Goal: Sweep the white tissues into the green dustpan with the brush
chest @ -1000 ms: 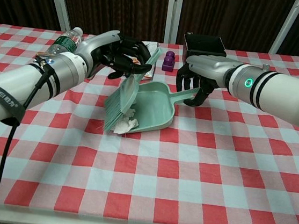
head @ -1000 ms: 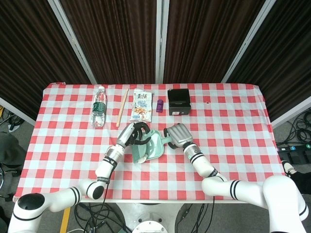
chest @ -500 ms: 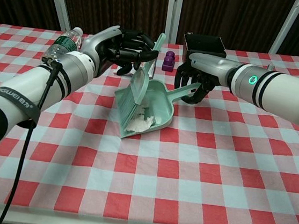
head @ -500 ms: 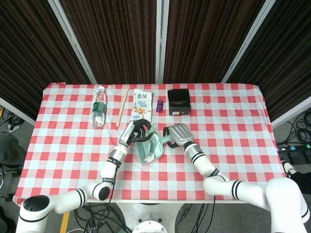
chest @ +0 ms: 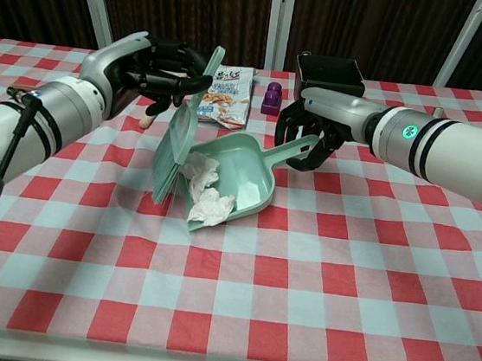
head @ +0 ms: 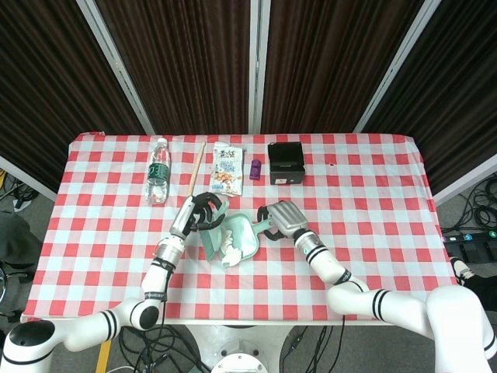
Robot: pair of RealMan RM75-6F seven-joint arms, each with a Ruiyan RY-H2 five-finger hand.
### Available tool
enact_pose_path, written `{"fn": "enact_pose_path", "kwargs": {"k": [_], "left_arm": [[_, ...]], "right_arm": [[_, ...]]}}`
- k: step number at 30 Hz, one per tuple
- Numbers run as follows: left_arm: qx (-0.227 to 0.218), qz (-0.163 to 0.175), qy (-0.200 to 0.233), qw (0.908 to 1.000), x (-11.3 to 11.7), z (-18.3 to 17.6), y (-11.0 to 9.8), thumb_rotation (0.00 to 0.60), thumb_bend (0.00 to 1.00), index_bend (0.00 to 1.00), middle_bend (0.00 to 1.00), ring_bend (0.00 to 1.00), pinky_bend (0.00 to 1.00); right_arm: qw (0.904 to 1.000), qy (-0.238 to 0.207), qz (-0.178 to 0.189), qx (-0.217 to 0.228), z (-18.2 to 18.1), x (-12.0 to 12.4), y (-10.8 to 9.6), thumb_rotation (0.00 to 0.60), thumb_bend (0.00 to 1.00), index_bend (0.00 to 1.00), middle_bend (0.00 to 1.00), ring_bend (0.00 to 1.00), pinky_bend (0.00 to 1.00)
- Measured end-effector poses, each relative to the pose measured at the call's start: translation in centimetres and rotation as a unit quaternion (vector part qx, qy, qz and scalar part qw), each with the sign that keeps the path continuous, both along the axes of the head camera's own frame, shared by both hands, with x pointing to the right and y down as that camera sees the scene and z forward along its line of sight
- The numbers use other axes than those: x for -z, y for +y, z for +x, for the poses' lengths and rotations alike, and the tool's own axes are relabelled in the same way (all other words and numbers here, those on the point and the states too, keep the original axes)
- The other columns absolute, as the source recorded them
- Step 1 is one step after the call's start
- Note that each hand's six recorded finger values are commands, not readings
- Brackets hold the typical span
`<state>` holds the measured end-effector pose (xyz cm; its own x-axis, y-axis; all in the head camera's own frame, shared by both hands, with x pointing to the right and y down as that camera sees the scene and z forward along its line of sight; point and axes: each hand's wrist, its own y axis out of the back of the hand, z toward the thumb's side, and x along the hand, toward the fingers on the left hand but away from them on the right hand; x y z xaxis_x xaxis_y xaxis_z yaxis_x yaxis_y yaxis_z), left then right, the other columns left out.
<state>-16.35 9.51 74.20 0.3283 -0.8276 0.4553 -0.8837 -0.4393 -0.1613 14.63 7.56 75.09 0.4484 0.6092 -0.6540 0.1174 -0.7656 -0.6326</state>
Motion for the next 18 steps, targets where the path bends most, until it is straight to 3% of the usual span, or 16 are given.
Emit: {"fn": "enact_pose_path", "kwargs": {"k": [10, 18], "left_arm": [[-0.004, 0.024, -0.045, 0.9987, -1.1, 0.5, 1.5, 0.6, 0.57, 0.57, 0.58, 0.64, 0.85], [-0.004, 0.037, -0.042, 0.9984, -1.8, 3.3, 2.1, 0.6, 0.57, 0.57, 0.58, 0.64, 0.85]], "right_arm": [[0.9998, -0.003, -0.016, -0.009, -0.1, -0.4, 0.4, 0.6, 0.55, 0.71, 0.46, 0.41, 0.29], [0.9992, -0.008, -0.03, -0.025, 0.2, -0.4, 0.7, 0.6, 0.55, 0.7, 0.46, 0.41, 0.29]]}}
